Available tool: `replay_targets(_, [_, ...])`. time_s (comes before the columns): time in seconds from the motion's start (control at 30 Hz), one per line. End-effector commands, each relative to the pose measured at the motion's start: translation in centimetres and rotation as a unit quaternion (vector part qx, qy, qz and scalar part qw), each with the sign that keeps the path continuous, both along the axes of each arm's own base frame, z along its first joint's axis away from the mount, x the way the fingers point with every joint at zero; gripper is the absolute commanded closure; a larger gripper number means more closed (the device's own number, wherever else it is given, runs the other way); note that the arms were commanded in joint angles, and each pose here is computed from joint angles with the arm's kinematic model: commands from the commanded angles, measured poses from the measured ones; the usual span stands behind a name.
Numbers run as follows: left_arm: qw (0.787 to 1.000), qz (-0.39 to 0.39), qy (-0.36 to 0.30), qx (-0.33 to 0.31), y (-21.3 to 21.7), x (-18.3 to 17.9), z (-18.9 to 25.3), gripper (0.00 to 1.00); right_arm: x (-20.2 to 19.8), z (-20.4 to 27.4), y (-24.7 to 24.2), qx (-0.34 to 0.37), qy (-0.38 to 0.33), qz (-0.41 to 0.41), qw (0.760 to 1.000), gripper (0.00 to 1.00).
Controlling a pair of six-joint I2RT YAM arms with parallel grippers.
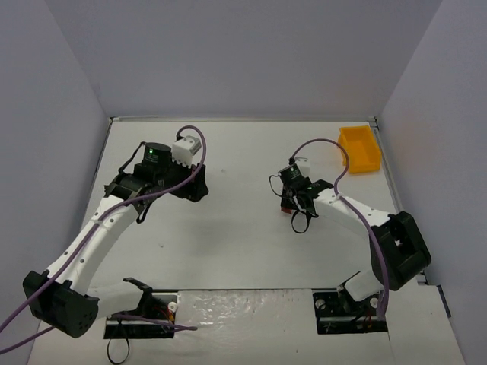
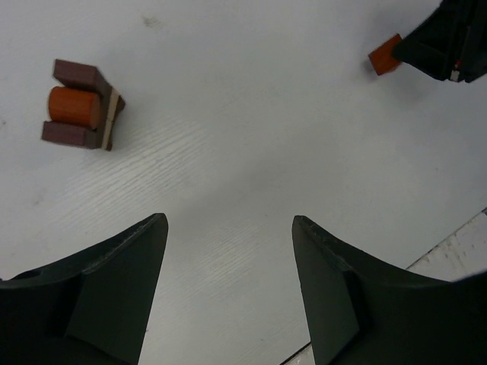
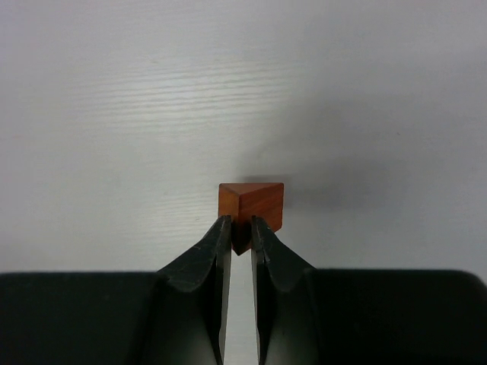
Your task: Build the wood block tower
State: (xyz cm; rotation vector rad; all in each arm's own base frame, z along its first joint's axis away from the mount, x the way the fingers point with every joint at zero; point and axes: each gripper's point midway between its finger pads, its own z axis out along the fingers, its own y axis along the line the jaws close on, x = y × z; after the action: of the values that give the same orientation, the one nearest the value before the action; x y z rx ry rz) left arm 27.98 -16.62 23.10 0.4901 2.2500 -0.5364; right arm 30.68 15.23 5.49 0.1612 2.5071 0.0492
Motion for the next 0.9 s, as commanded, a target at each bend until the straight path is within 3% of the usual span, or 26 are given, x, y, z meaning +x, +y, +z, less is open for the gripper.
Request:
replay_targets(0.0, [0.989, -0.113, -0.097, -0.026, -4.8, -0.4, 3.1, 0.36, 1.1, 9.7, 6.0, 0.127, -0.081, 0.117, 0.982, 1.0])
replay_targets(0.27, [0.96, -0.189, -0.185, -0.091, -9.1, -0.7, 6.0, 0.36, -1.5, 18.5, 12.0, 0.269, -0.111, 0.28, 0.915, 1.0])
replay_targets(0.43, [0.93, -0.241, -0.265, -0.082, -10.5, -1.4, 7.9, 0.37, -2.9, 22.5, 13.8, 0.327, -0.124, 0.34, 0.873, 1.0])
replay_targets(0.67, [0.904, -0.276, -0.318, -0.07, -10.8, -2.2, 8.6, 0.36, -3.7, 24.8, 14.6, 0.363, -0.127, 0.37, 0.846, 1.0])
replay_targets(0.87, [0.898, -0.282, -0.331, -0.065, -11.2, -2.1, 8.6, 0.37, -4.2, 25.9, 14.9, 0.377, -0.131, 0.382, 0.833, 1.0])
